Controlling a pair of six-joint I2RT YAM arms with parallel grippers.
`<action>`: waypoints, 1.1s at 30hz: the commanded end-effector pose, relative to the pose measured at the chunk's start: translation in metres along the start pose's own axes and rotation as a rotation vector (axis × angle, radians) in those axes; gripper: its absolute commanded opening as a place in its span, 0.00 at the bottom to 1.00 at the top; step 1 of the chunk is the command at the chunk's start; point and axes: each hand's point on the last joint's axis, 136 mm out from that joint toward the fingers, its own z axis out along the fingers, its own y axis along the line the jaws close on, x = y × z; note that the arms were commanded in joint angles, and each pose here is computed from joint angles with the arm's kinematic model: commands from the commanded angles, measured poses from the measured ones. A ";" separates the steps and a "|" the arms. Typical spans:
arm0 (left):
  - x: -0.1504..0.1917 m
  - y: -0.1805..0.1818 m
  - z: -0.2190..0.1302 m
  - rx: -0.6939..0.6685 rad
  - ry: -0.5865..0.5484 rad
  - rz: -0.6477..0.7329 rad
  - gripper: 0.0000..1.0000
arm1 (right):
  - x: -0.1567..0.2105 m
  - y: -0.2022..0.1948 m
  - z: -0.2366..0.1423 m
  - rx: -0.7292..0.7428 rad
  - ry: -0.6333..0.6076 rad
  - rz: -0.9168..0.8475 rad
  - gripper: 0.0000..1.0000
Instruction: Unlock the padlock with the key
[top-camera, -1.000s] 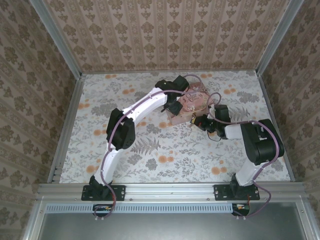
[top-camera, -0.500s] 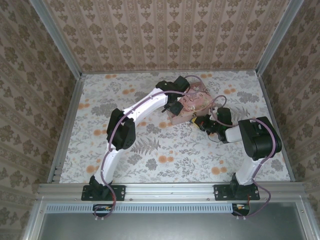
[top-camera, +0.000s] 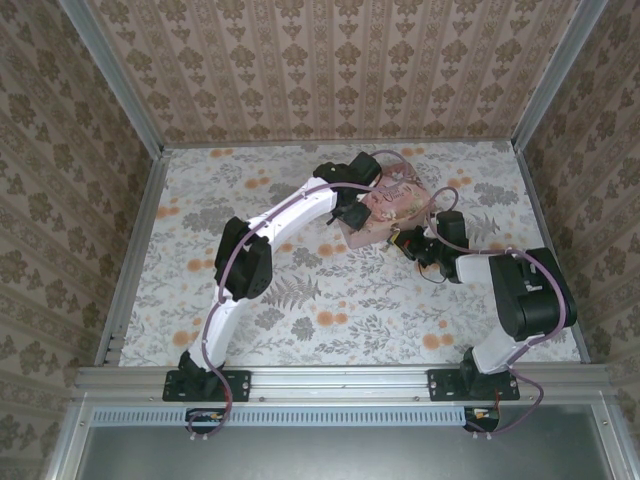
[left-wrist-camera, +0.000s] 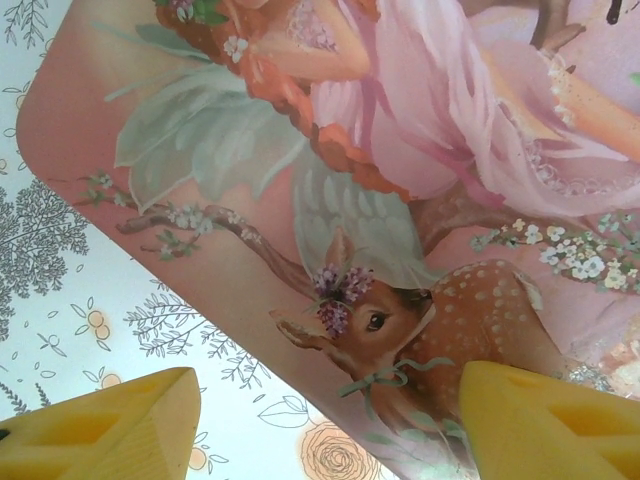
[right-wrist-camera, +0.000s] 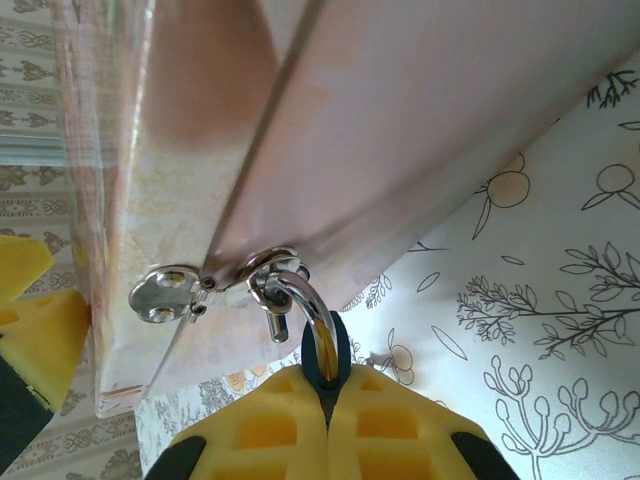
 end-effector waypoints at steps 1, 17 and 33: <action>0.074 0.018 0.054 -0.090 0.302 0.081 0.70 | -0.014 -0.038 -0.004 0.146 -0.076 0.047 0.00; 0.081 0.016 0.060 -0.086 0.330 0.090 0.70 | -0.022 -0.054 0.005 0.124 -0.097 0.103 0.00; 0.086 0.011 0.066 -0.065 0.350 0.099 0.69 | -0.062 -0.035 0.012 0.041 -0.166 0.176 0.00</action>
